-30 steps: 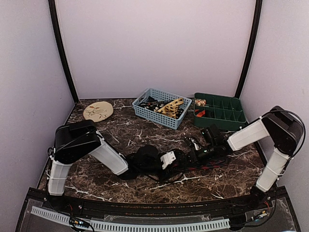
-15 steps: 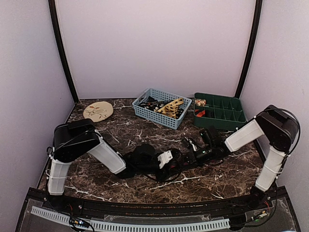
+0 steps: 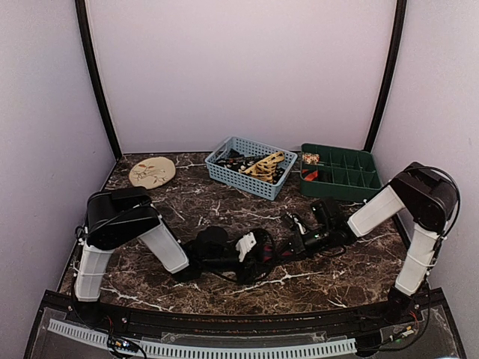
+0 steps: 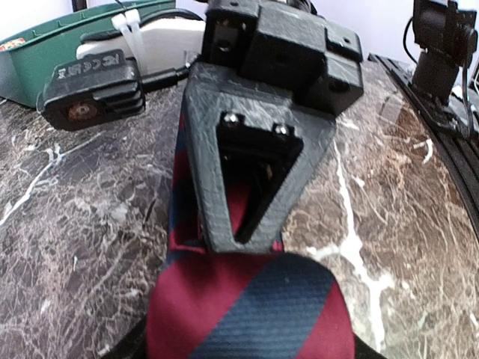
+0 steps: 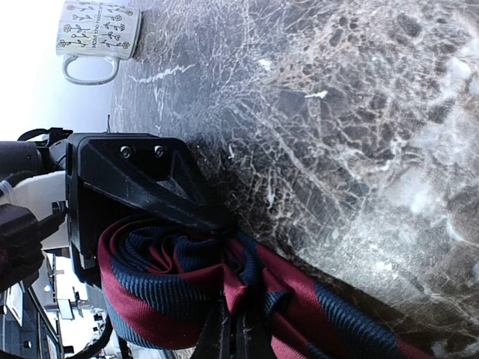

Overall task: Roll the ties
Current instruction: Roll the tie at the center of the board.

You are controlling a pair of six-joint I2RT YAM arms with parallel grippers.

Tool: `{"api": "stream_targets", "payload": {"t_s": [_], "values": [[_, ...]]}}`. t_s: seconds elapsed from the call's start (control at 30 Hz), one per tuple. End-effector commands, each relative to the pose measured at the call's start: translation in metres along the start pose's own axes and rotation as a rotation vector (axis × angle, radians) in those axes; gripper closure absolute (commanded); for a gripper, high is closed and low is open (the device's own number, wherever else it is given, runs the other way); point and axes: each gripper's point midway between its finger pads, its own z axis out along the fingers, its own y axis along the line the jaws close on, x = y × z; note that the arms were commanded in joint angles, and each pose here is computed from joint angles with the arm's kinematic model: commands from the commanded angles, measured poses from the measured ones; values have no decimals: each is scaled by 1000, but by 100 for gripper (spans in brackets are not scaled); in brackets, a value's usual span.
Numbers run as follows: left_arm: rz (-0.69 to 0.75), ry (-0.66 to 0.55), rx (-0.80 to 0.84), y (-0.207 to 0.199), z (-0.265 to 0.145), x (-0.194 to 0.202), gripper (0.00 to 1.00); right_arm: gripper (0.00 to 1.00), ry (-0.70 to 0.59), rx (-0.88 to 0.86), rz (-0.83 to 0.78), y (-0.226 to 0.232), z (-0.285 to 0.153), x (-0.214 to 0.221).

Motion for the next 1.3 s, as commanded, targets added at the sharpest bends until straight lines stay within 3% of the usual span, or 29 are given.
{"api": "stream_targets", "payload": {"t_s": [0.0,0.27,0.4,0.7,0.83,1.1,1.27], "values": [[-57,-63,-1,3,8,-9,40,100,55,224,142,-62,2,38],[-16,78,15,4,10,7,71,99,30,188,130,-47,-2,29],[30,243,26,9,-11,28,79,87,-6,180,80,-28,-13,16],[68,590,54,17,-53,71,80,57,-81,54,18,33,-31,-15],[47,639,75,14,-56,76,80,50,-96,-17,19,53,-28,-30],[50,630,72,15,-53,75,78,52,-51,-46,21,62,-5,-32],[48,625,79,14,-51,75,78,66,-35,-34,18,58,6,-31]]}}
